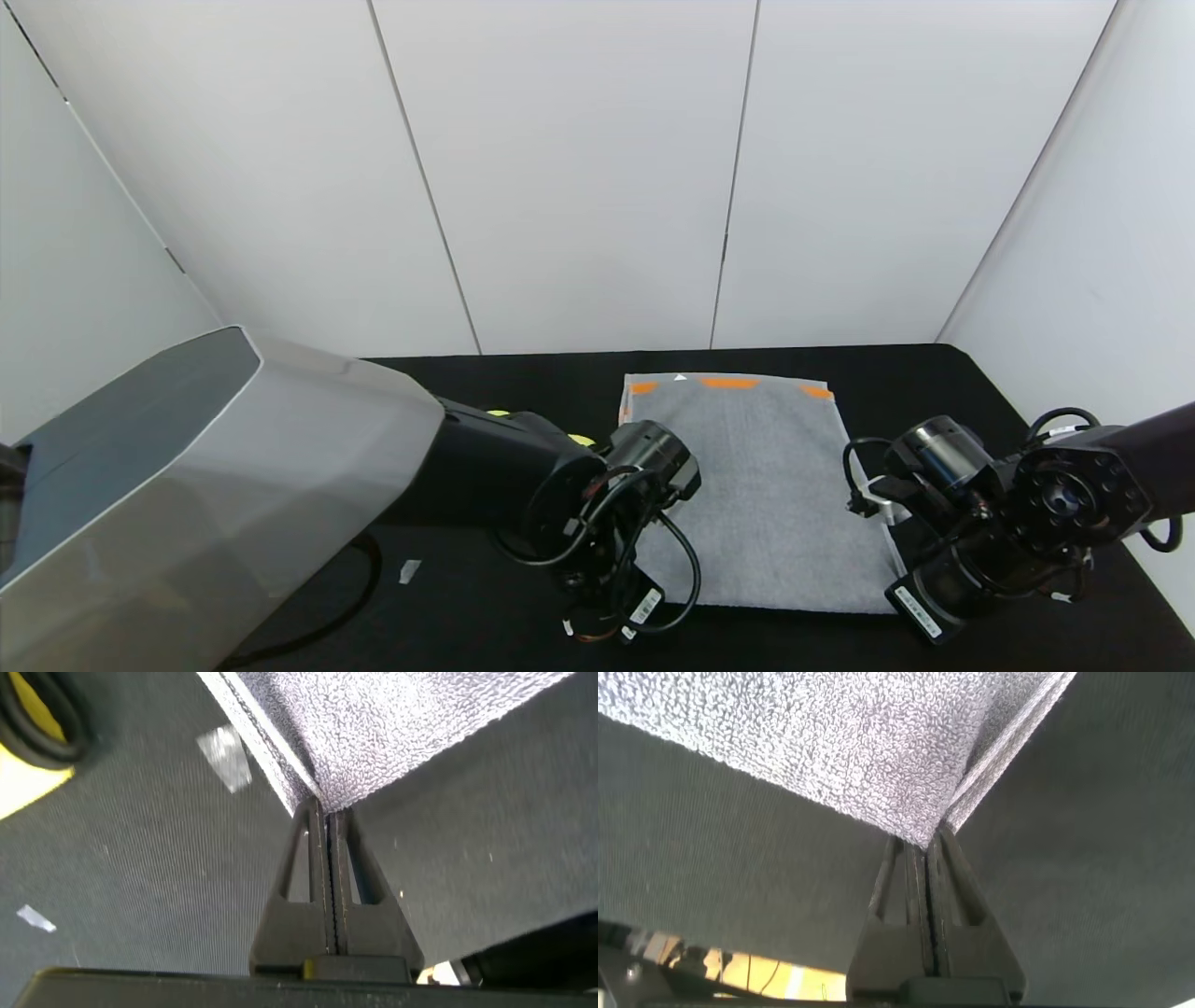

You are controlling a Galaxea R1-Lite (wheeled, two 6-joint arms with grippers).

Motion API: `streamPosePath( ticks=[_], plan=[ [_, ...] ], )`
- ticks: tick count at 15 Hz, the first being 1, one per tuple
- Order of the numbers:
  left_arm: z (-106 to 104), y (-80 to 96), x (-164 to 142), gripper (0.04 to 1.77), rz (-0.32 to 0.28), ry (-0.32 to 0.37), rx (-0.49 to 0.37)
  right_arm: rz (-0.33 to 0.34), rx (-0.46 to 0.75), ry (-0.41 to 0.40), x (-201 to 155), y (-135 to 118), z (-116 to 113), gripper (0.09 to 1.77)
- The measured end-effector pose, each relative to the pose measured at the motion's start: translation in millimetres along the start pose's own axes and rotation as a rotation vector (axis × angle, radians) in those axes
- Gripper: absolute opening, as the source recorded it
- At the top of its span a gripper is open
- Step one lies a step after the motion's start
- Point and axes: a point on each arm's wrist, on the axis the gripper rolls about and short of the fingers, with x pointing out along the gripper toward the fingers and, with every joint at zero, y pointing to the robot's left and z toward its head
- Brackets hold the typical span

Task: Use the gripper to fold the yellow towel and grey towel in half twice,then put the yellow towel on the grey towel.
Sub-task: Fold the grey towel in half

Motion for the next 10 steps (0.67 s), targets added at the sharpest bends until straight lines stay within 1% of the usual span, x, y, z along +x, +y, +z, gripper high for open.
streamPosePath(
  ticks=[7,10],
  plan=[
    [-19,-11.8,-10,0.1,-0.01,0.026,0.023,0.009,-0.047,-0.011,-19,7,-25,0.13],
    [-27,-15.2,-14,0.1,-0.013,0.041,0.037,0.017,-0.066,0.004,-27,12,-35,0.13]
  ],
)
